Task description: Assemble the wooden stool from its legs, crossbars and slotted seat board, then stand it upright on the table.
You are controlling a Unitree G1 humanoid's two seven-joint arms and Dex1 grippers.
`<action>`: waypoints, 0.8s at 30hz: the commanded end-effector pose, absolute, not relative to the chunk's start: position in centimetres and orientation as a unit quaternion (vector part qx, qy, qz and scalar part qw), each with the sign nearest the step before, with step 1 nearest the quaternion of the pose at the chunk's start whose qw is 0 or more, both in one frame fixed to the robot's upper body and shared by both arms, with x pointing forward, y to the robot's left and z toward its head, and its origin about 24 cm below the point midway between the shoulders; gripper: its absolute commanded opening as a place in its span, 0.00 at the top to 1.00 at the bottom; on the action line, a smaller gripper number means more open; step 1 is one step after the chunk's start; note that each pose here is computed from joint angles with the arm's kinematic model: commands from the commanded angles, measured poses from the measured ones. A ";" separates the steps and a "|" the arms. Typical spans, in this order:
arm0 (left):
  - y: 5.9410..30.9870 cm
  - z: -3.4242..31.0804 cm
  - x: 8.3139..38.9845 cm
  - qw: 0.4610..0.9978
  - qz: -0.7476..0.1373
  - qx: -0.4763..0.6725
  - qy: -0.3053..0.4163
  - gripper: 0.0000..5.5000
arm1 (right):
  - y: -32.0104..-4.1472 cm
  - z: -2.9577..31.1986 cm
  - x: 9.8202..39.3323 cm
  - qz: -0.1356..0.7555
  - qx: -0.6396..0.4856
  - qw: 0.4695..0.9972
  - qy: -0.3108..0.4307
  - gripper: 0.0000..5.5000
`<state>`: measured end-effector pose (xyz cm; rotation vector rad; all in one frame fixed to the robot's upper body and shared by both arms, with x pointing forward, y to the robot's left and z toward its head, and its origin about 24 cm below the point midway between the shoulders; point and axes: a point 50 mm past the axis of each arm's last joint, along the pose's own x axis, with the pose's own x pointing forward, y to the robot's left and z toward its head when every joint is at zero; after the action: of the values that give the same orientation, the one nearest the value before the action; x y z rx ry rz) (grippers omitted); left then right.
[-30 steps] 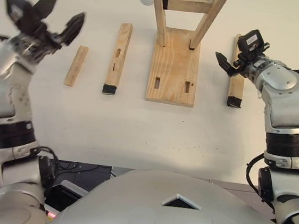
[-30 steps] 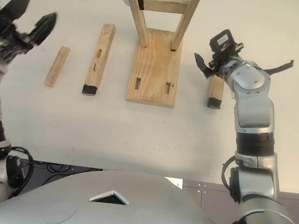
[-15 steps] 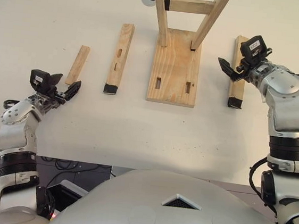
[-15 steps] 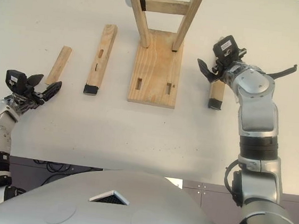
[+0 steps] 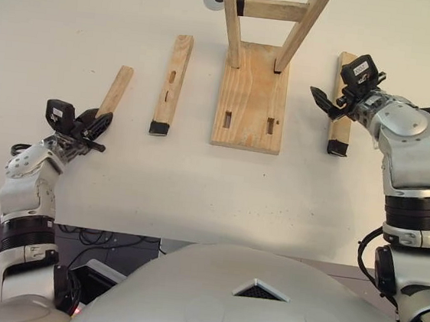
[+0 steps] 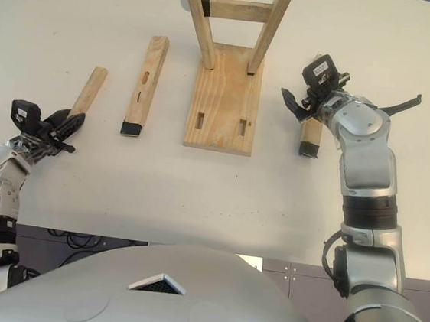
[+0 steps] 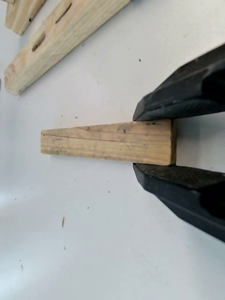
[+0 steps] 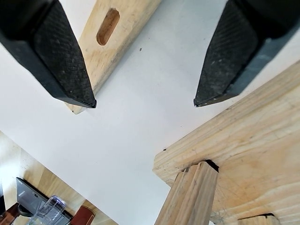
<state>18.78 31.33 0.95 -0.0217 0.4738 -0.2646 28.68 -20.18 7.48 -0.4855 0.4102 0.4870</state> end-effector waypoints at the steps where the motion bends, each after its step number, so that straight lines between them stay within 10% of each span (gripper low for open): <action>1: 30.6 2.3 20.5 0.975 -0.126 -0.003 0.180 0.77 | -20.4 8.5 28.8 0.237 -0.173 0.939 0.178 0.30; 8: 19.5 16.2 26.8 0.936 -0.296 0.039 -0.187 0.77 | -16.8 16.5 26.5 0.432 0.245 0.868 -0.013 0.30; 15: 12.5 16.7 26.1 0.898 -0.380 0.023 -0.222 0.77 | -13.0 19.3 26.8 0.465 0.379 0.800 -0.027 0.30; 24: 10.0 15.9 24.9 0.881 -0.418 0.024 -0.223 0.77 | -12.6 21.0 27.4 0.453 0.456 0.766 -0.034 0.33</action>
<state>25.16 10.06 16.03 0.0373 -0.4606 -0.8662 27.24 -12.72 20.21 0.9471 -0.0476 0.9760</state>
